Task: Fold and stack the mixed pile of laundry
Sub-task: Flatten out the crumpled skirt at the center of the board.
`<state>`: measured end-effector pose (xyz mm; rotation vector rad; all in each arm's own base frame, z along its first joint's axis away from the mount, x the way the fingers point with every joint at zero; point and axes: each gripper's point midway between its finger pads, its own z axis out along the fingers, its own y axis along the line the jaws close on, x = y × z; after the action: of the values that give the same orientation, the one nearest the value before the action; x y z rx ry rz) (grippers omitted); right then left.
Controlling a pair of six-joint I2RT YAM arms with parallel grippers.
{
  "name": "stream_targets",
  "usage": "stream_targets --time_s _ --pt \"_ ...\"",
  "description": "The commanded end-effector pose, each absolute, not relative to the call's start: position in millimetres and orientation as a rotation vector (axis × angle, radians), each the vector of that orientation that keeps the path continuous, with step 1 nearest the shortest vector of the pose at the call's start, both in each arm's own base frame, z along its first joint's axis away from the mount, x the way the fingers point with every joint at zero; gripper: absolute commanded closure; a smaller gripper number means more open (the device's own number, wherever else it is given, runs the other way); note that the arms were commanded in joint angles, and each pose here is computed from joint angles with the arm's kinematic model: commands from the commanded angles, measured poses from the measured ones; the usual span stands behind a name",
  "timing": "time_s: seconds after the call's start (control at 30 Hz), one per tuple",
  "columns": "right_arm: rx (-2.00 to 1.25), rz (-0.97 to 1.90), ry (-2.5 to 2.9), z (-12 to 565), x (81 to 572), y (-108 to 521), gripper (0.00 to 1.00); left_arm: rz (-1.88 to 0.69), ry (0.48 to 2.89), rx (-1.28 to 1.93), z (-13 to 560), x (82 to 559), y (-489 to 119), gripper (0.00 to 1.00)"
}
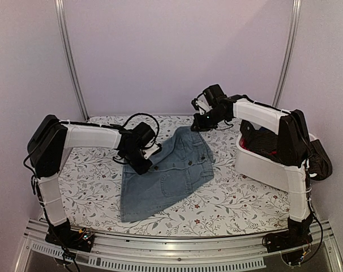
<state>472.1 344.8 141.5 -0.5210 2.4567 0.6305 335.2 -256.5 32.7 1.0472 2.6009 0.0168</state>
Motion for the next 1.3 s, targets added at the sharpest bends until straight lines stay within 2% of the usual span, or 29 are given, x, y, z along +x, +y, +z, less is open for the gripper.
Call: stream_targets --time_s 0.0,0.07,0.17,0.3,0.47,0.63,0.8,0.9,1.13,1.27 --pt "-0.521 0.620 2.435 157 469 339 1.00 0.081 2.545 1.081 42 338 -254 0.83" --pt "-0.519 0.615 2.429 161 469 338 1.00 0.134 2.518 1.037 53 348 -249 1.00" --pt "-0.514 0.609 2.403 174 470 336 1.00 0.191 2.462 0.909 85 371 -241 1.00" --pt "-0.484 0.579 2.310 214 475 328 1.00 0.175 2.353 0.644 157 408 -222 1.00" --pt "-0.414 0.539 2.099 297 487 310 1.00 0.159 2.194 0.408 249 440 -196 1.00" --pt "-0.406 0.535 1.851 382 486 302 1.00 0.211 2.075 0.234 321 447 -167 1.00" --pt "-0.473 0.558 1.694 436 464 299 1.00 0.089 1.924 0.188 386 427 -162 1.00" --pt "-0.532 0.608 1.625 450 443 305 1.00 -0.005 1.827 0.209 416 401 -164 1.00" --pt "-0.688 0.658 1.423 492 350 320 1.00 -0.321 1.512 0.335 476 306 -175 1.00" --pt "-0.693 0.739 1.349 522 306 312 1.00 -0.441 1.417 0.304 506 271 -163 1.00"
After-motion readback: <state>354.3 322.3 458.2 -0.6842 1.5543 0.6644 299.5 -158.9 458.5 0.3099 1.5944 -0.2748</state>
